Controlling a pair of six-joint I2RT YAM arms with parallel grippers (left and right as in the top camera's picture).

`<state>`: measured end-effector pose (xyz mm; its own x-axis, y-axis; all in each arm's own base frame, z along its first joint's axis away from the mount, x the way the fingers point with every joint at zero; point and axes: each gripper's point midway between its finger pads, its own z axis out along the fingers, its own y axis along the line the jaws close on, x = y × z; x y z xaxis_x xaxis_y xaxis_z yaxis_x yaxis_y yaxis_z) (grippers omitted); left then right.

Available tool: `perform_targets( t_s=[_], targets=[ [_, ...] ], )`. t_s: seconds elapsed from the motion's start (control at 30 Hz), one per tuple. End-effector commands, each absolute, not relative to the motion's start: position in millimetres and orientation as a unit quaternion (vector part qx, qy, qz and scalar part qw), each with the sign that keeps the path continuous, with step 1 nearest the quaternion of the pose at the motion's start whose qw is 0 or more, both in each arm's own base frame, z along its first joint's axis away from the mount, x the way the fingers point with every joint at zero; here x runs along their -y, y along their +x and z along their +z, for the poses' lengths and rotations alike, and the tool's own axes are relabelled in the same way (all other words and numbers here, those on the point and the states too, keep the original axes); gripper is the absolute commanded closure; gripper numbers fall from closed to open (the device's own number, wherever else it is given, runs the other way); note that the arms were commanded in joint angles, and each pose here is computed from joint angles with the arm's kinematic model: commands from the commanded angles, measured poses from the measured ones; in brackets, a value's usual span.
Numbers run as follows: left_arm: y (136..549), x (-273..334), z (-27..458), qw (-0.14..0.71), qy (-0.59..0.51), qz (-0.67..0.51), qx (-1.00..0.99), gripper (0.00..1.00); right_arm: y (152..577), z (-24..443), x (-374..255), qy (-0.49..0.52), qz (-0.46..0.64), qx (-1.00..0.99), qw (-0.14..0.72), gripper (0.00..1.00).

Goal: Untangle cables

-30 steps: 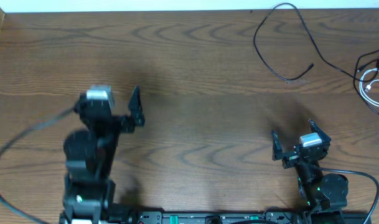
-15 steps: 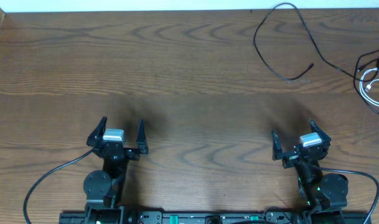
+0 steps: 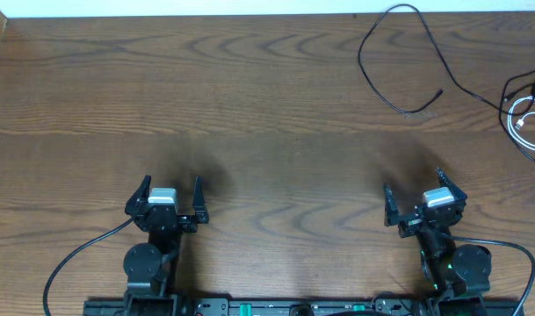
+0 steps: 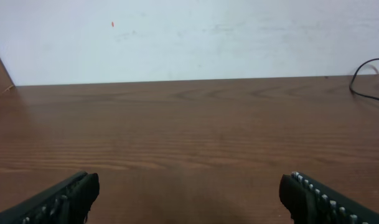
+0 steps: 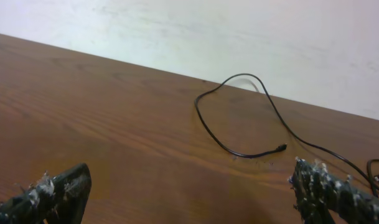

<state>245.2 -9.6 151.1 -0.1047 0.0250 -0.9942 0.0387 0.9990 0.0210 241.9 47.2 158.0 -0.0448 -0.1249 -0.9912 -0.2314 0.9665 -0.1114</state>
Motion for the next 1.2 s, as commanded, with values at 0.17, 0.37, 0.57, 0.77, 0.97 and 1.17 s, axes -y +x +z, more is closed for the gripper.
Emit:
perform_targets(
  t_s=[0.17, 0.37, 0.57, 0.77, 0.97, 1.17],
  targets=[
    [243.9, 1.7, 134.0, 0.646, 0.014, 0.017, -0.763, 0.02, 241.7, 156.8, -47.9, -0.120, 0.043, -0.723, 0.679, 0.01],
    [244.0, 1.7, 132.8, 0.644, 0.014, 0.017, -0.765, 0.02, 241.7, 156.8, -48.0, -0.120, 0.043, -0.723, 0.679, 0.01],
    [244.0, 1.7, 132.6, 0.643, 0.014, 0.017, -0.765, 0.02, 241.7, 156.8, -48.0, -0.120, 0.043, -0.723, 0.679, 0.01],
    [244.0, 1.7, 132.6, 0.643, 0.014, 0.017, -0.765, 0.02, 241.7, 156.8, -47.9, -0.120, 0.043, -0.723, 0.679, 0.01],
    [244.0, 1.7, 132.6, 0.643, 0.014, 0.017, -0.765, 0.02, 241.7, 156.8, -47.9, -0.120, 0.043, -0.723, 0.679, 0.01],
    [244.0, 1.7, 132.6, 0.643, 0.014, 0.017, -0.765, 0.02, 241.7, 156.8, -48.0, -0.120, 0.043, -0.723, 0.679, 0.01]
  ],
)
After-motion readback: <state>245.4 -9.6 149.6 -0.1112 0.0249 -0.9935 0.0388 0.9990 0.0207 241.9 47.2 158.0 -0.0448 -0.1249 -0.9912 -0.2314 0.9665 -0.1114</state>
